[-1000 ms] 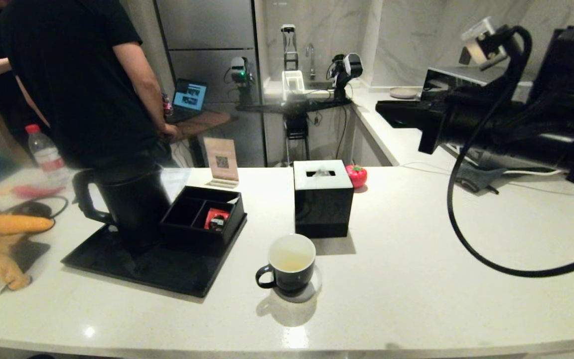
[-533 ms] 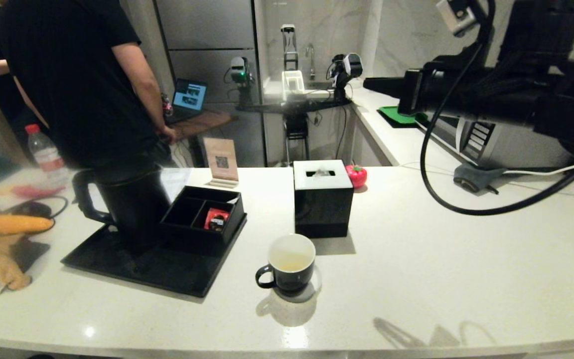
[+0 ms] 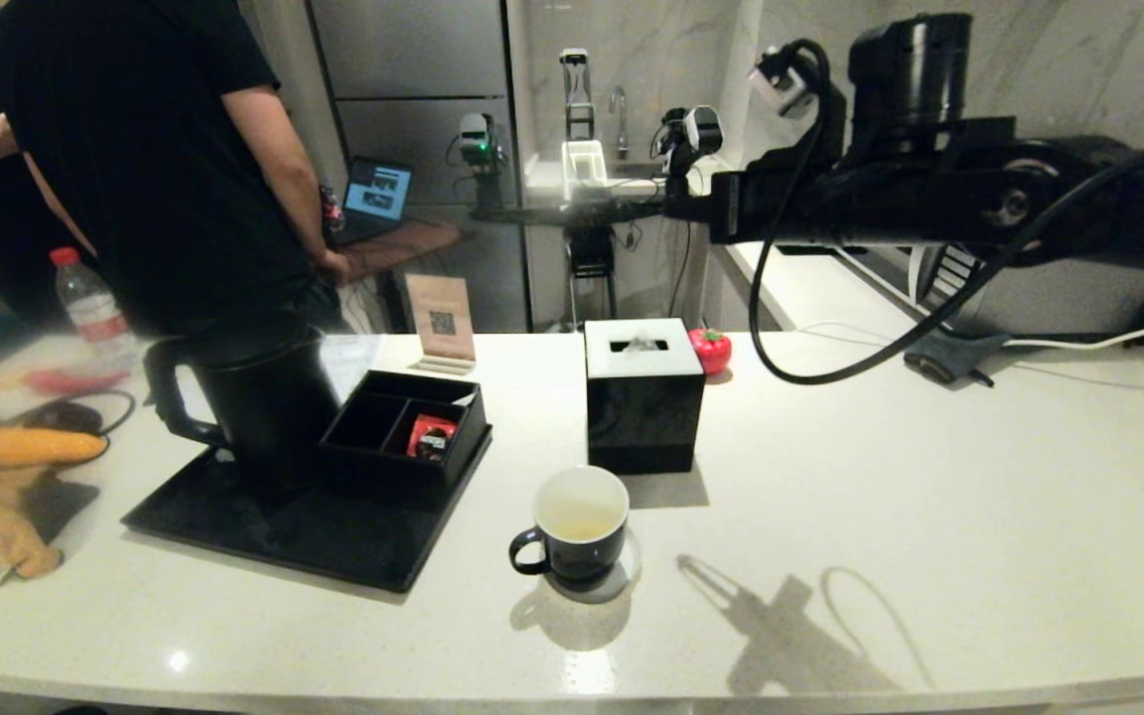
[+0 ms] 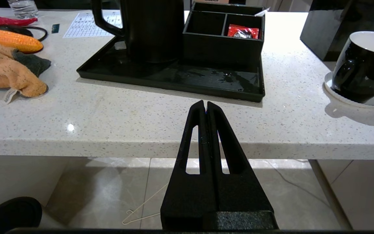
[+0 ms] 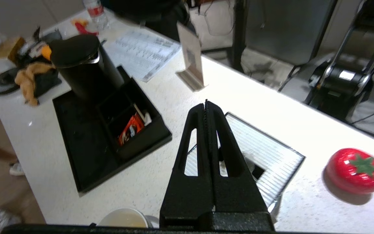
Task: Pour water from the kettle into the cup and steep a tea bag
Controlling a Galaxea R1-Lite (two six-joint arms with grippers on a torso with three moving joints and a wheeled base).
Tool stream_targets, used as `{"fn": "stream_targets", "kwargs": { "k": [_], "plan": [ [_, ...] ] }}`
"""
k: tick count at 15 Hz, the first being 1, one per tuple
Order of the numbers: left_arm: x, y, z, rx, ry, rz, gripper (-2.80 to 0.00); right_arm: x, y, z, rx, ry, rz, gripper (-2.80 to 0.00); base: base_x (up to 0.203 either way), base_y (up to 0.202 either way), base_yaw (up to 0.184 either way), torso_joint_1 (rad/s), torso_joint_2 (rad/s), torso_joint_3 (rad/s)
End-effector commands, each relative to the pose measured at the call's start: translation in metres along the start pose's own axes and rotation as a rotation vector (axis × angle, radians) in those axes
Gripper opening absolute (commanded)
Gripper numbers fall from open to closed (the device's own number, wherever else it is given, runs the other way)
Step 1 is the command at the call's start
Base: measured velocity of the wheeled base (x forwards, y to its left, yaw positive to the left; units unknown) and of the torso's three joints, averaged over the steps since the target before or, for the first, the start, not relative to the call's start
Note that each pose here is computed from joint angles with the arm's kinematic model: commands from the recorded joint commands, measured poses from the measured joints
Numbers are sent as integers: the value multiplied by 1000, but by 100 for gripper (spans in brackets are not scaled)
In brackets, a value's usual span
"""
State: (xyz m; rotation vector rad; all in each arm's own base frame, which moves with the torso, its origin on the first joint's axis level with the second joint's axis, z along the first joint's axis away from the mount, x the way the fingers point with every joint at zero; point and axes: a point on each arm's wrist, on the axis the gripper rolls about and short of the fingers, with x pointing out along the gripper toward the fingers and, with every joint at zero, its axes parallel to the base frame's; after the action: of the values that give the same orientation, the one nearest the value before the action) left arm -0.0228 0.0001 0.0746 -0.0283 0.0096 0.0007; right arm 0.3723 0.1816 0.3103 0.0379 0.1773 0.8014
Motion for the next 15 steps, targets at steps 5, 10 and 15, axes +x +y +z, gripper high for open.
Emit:
{"fn": "stream_targets", "kwargs": {
  "k": [5, 10, 15],
  "plan": [
    [0, 0, 0, -1, 0, 1, -280, 58, 4, -52, 15, 131, -126, -280, 0, 0, 0, 0, 0, 0],
    [0, 0, 0, -1, 0, 1, -280, 69, 3, -67, 10, 165, -237, -280, 0, 0, 0, 0, 0, 0],
    [0, 0, 0, -1, 0, 0, -280, 69, 2, -75, -9, 230, -255, -280, 0, 0, 0, 0, 0, 0]
  ]
}}
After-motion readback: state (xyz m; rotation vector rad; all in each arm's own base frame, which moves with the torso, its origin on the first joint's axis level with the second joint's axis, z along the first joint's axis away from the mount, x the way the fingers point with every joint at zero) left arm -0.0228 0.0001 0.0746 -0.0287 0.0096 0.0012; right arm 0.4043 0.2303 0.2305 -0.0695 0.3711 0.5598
